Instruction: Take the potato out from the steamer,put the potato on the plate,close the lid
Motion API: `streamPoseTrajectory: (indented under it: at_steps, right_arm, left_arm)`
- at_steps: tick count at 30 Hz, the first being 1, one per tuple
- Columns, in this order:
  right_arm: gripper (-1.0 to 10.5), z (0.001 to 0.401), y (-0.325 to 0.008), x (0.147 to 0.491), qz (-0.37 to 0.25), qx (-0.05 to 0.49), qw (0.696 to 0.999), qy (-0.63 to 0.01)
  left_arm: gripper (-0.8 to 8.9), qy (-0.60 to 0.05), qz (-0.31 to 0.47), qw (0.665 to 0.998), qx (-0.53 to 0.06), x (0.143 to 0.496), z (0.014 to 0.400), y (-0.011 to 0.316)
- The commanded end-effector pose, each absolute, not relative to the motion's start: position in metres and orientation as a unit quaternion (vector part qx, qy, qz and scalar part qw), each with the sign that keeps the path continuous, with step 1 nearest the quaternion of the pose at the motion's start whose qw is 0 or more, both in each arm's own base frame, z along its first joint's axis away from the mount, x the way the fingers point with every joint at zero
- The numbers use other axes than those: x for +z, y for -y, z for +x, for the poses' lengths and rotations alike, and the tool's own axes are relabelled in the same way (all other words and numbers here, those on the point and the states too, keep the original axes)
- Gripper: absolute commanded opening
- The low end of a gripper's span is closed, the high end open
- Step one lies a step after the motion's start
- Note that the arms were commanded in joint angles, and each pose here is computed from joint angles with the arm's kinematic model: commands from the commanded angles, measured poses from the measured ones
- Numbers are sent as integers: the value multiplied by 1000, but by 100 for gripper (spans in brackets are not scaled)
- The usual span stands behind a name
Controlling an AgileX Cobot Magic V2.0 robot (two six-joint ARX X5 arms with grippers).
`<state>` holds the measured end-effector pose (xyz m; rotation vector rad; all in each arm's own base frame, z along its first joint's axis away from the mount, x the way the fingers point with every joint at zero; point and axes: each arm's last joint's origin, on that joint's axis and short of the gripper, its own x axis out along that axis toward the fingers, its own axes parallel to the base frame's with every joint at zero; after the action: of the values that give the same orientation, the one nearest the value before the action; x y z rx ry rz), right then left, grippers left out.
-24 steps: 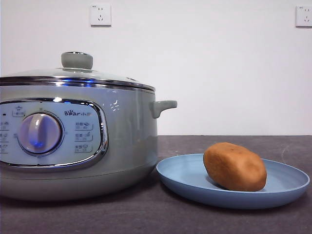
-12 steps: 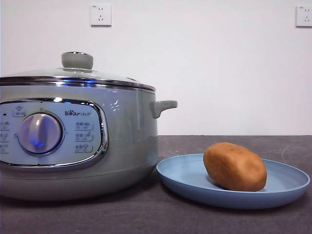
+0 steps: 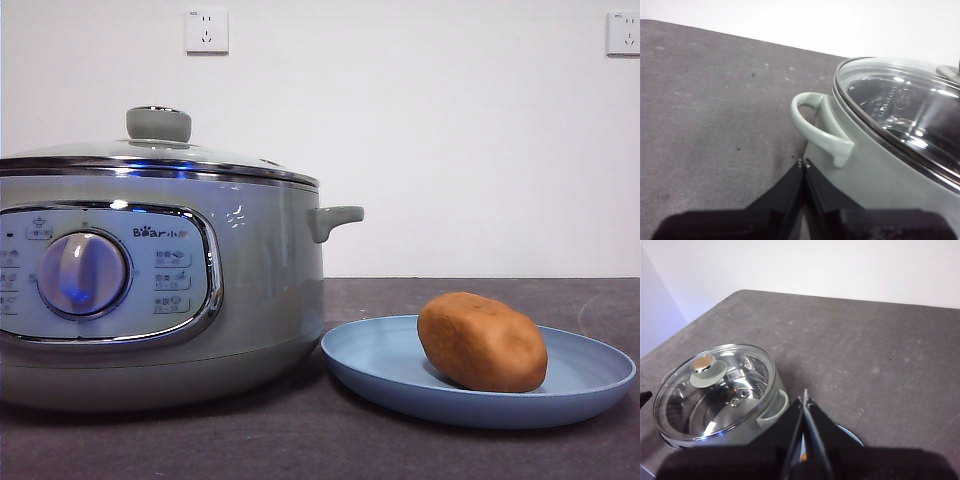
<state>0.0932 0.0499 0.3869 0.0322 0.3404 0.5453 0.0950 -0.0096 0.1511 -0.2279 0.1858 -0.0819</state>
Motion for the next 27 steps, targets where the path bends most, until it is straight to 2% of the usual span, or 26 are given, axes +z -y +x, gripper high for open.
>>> streamPoseTrajectory:
  at_steps: [1, 6, 12, 15, 18, 24, 27]
  right_arm:
    - [1, 92, -50, 388, -1, 270, 950, -158]
    - [1, 99, -44, 384, -57, 245, 954, -160]
    - [1, 119, -25, 361, -33, 144, 966, -212]
    - [1, 123, -17, 345, -26, 112, 969, -218]
    - [1, 125, -14, 329, -23, 100, 976, -191]
    - [1, 125, -14, 283, -16, 95, 991, -90]
    - [1, 121, -13, 256, -3, 94, 993, -75]
  left_arm:
    - [-3, -97, -113, 988, -38, 147, 96, 9]
    - [-3, -97, -113, 988, -38, 147, 96, 9]
    - [-3, -97, -113, 988, -38, 147, 96, 9]
    - [-3, -97, -113, 988, -38, 147, 96, 9]
    - [-3, -97, -113, 988, -38, 147, 96, 9]
    - [-3, -97, -113, 988, -38, 147, 96, 9]
    - [-3, -97, -113, 988, -38, 147, 96, 9]
